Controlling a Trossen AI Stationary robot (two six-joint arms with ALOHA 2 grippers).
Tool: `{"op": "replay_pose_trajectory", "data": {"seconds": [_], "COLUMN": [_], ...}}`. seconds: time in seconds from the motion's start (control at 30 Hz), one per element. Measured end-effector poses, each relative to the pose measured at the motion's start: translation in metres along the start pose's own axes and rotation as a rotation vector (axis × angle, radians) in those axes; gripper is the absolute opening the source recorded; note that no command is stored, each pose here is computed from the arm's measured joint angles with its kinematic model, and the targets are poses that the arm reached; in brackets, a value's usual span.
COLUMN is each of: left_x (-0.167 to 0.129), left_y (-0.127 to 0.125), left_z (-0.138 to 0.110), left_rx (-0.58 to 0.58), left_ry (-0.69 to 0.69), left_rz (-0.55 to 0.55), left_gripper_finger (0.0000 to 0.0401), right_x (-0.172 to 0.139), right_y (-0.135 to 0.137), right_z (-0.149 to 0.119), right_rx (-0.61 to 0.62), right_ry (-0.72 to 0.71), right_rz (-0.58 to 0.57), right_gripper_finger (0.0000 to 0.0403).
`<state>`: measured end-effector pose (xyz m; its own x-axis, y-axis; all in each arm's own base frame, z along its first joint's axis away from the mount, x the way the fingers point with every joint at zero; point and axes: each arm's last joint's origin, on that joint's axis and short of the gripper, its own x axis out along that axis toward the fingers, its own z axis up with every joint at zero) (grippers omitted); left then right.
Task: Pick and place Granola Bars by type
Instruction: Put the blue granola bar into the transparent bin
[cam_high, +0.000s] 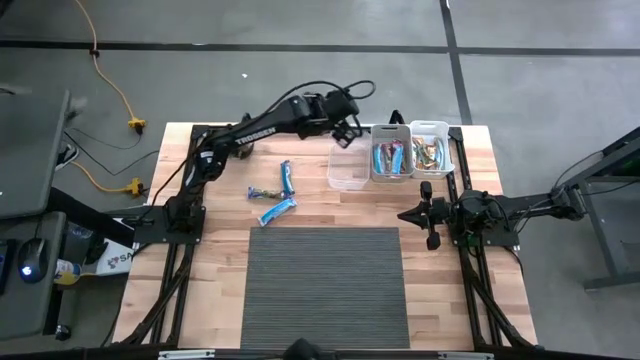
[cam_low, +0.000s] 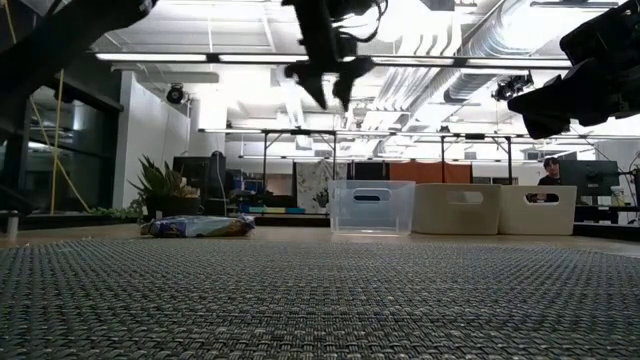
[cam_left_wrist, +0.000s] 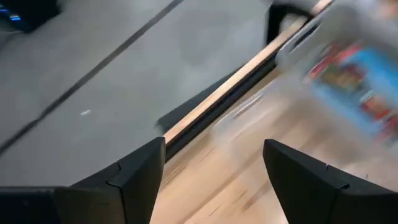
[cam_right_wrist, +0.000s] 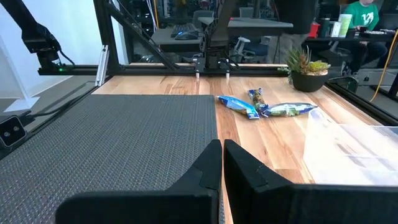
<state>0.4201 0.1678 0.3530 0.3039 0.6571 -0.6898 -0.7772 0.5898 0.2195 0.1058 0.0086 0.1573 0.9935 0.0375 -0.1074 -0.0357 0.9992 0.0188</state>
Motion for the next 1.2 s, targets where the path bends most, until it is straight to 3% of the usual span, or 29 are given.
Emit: {"op": "replay_pose_trajectory", "data": {"seconds": [0.17,0.27,0.4,0.63,1.0,1.2], "left_x": [-0.004,-0.006,0.0,-0.004,-0.08,-0.117], "left_y": [0.01,0.018,0.031,0.063,0.147,0.193], "left_z": [-0.02,-0.029,-0.035,-0.026,-0.014,-0.037], "left_rx": [0.203,0.227,0.113,-0.007,-0.177,-0.271], "left_ry": [0.186,0.289,0.367,0.387,0.262,0.254], "left_rz": [0.086,0.126,0.187,0.124,0.007,0.004], "left_gripper_finger": [0.0269,0.0269,0.0269,0.0268,0.0268,0.0268], "right_x": [0.0,0.0,0.0,0.0,0.0,0.0], "right_y": [0.0,0.0,0.0,0.0,0.0,0.0], "right_z": [0.0,0.0,0.0,0.0,0.0,0.0], "right_rx": [0.0,0.0,0.0,0.0,0.0,0.0], "right_ry": [-0.001,0.0,0.0,0.0,0.0,0.0], "right_rz": [0.0,0.0,0.0,0.0,-0.001,0.0], "right_gripper_finger": [0.0,0.0,0.0,0.0,0.0,0.0]}}
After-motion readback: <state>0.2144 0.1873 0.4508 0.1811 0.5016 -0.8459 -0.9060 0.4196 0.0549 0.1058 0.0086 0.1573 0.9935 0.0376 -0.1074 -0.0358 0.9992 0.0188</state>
